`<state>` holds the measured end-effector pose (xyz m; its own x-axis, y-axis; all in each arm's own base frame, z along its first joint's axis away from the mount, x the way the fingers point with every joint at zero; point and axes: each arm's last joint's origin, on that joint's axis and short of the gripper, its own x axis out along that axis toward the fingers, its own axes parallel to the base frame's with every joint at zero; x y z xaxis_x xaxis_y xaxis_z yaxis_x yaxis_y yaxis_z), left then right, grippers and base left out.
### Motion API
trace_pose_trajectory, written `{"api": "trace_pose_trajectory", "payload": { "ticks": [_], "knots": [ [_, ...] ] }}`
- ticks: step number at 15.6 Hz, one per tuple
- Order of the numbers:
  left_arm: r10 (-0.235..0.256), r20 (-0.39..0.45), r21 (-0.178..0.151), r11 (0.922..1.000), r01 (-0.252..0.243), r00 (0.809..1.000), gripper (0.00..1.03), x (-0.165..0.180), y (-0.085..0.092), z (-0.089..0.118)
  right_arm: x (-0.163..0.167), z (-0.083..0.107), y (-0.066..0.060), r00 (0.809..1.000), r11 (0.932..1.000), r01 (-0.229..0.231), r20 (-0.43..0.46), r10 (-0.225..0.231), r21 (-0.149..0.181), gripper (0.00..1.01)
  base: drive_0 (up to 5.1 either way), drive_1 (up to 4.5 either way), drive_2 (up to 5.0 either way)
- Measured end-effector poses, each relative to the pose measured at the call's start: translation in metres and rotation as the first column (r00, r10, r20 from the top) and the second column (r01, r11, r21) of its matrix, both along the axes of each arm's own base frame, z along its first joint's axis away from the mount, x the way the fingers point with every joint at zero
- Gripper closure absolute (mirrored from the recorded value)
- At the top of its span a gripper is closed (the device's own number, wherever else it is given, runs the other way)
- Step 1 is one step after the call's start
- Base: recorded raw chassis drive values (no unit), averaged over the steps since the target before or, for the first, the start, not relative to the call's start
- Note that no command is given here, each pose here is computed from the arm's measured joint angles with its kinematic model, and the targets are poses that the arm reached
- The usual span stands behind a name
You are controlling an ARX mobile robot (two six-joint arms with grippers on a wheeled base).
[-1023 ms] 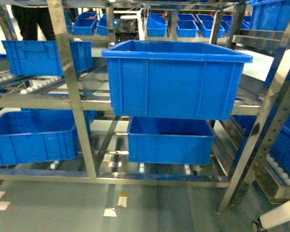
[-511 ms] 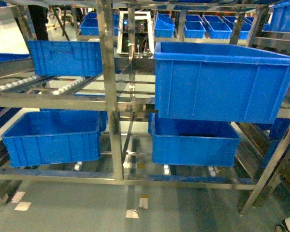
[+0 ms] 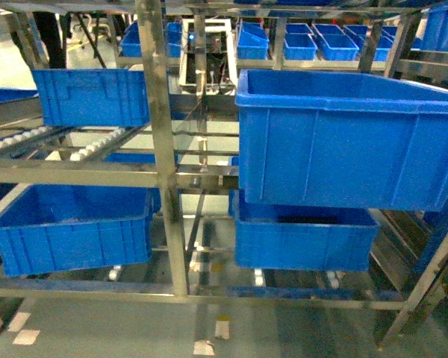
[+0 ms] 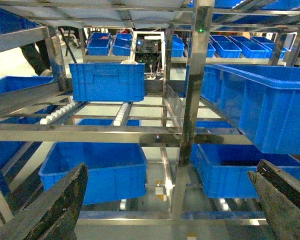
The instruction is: Place magnetic block on left shelf second layer
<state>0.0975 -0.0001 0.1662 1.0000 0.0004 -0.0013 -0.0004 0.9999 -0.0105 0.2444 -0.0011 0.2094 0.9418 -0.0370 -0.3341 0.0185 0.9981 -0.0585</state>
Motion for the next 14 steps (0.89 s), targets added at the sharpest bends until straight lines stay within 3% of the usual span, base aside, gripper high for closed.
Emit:
{"api": "trace_pose_trajectory", "payload": {
  "ticks": [14],
  "knots": [
    [0.000, 0.001, 0.000, 1.0000, 0.000, 1.000, 0.05, 0.0000, 0.0000, 0.0001, 0.0003, -0.0004, 0.0000, 1.000, 1.0000, 0.000, -0.001, 0.000, 0.000, 0.68, 0.1, 4.19, -4.1]
  ]
}}
